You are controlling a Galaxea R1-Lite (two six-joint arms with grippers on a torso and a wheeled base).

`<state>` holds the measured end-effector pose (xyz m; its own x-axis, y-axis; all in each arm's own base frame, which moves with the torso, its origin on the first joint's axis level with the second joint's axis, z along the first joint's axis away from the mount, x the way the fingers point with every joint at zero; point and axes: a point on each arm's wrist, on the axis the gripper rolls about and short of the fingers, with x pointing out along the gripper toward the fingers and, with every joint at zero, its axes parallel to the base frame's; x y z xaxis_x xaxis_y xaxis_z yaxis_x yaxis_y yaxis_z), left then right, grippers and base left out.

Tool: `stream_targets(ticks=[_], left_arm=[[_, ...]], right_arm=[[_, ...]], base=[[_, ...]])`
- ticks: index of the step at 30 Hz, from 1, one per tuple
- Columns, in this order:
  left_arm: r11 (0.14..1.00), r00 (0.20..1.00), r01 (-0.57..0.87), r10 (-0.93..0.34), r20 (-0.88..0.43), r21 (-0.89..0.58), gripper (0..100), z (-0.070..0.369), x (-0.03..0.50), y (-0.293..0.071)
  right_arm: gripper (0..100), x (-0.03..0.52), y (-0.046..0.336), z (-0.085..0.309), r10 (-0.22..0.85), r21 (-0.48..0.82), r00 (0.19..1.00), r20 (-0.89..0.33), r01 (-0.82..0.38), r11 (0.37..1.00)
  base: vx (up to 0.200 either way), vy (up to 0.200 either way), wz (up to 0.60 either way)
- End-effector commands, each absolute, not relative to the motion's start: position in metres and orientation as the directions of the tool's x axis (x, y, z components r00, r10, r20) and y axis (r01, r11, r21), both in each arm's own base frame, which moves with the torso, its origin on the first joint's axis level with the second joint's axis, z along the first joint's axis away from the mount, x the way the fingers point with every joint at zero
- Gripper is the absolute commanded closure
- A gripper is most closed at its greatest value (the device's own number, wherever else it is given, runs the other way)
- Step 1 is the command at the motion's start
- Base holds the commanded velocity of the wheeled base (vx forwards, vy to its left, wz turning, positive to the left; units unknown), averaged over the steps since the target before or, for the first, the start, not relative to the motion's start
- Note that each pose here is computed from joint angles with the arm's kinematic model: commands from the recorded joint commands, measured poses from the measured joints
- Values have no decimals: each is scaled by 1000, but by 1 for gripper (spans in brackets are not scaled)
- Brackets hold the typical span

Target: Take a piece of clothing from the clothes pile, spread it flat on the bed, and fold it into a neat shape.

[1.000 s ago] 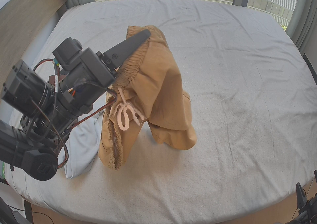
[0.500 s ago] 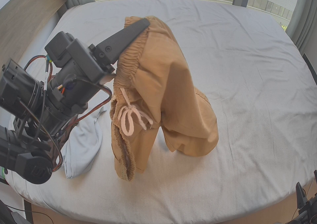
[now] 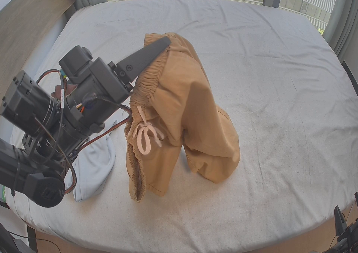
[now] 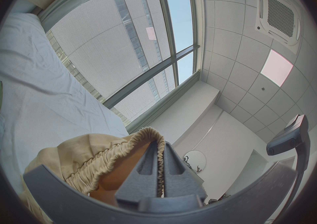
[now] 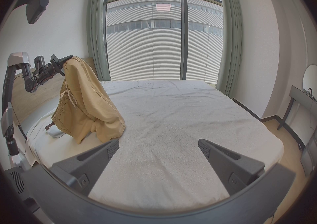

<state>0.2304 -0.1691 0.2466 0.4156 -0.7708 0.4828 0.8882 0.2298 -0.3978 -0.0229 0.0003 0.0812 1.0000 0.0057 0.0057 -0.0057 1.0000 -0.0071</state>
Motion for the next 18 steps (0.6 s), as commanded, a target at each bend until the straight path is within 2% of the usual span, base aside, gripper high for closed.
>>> stream_targets(ticks=[1, 5, 15, 18], left_arm=[[243, 422, 888, -769, 481, -391, 100, 246, 233, -168], [270, 433, 888, -764, 478, -372, 100, 245, 235, -165], [274, 431, 890, -762, 483, -363, 100, 246, 237, -166], [285, 441, 886, -758, 479, -365, 100, 245, 239, -164]], right_arm=[[0, -23, 0, 76, 6, -8, 1000, 5, -6, 1000], [0, -23, 0, 76, 5, -8, 1000, 5, -5, 1000], [0, -23, 0, 76, 5, -8, 1000, 6, -5, 1000], [0, -24, 0, 86, 9, -10, 997, 80, -8, 1000]], base=[[0, 0, 0], [0, 0, 0], [0, 0, 0], [0, 0, 0]])
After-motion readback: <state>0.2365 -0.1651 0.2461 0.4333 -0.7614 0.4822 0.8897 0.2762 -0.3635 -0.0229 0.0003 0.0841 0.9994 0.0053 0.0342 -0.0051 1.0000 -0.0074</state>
